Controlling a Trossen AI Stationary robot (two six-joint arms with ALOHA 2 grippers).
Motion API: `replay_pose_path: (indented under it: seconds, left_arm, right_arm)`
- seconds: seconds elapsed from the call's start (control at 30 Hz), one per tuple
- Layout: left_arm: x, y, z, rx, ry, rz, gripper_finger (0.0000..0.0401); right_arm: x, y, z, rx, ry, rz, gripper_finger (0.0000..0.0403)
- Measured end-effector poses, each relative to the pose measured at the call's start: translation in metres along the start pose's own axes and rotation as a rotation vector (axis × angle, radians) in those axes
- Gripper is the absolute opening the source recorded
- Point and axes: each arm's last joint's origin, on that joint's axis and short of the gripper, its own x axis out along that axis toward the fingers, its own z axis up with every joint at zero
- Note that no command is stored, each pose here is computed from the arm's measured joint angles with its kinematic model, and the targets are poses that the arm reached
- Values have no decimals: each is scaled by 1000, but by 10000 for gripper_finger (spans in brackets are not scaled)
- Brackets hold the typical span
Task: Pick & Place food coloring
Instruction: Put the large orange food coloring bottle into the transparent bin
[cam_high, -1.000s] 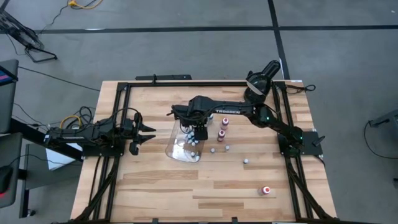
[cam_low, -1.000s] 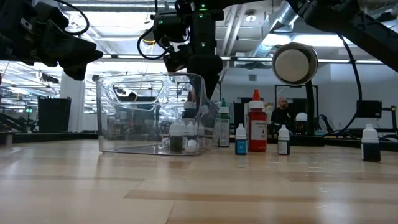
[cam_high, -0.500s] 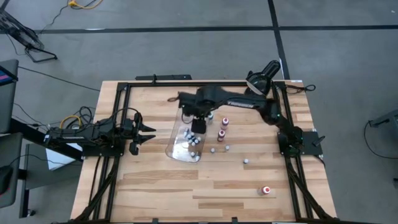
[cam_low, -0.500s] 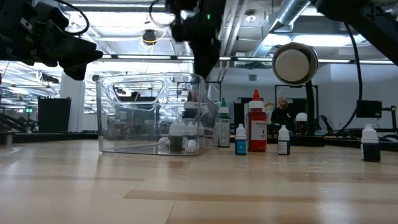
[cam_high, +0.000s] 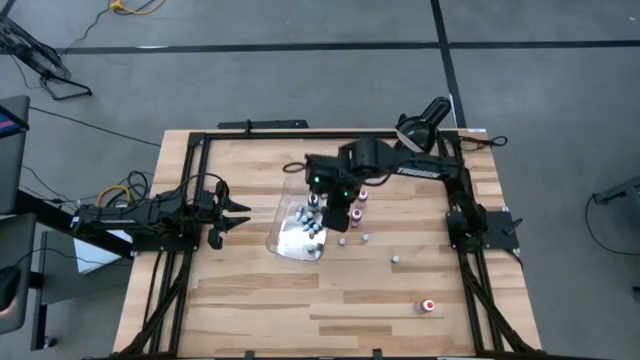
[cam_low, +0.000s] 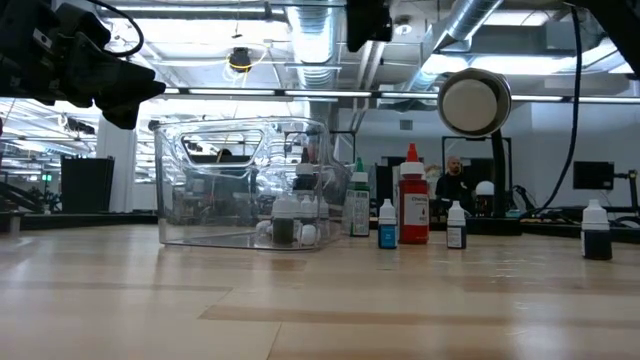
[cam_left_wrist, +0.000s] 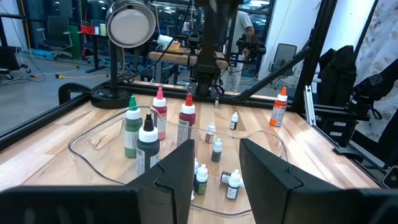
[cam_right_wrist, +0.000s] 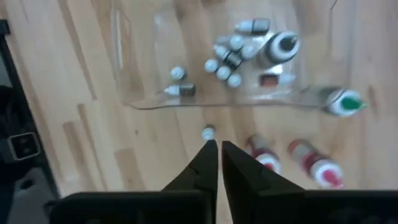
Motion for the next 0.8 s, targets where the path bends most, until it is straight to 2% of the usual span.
replay_pose_path:
  seconds: [0.17,0.3,0.47,0.6,0.8]
  left_arm:
    - [0,0,0,0,0,0,118]
    - [0,0,0,0,0,1,118]
    - [0,0,0,0,0,1,118]
    - [0,0,0,0,0,0,118]
    - [0,0,0,0,0,1,118]
  right_arm:
    - [15,9,-2,108,49,-9,25]
    - [32,6,-10,179,116,-84,24]
    - [25,11,-33,252,89,-137,20]
    - [23,20,-62,370,74,-134,30]
    - [23,39,-132,620,70,-125,71]
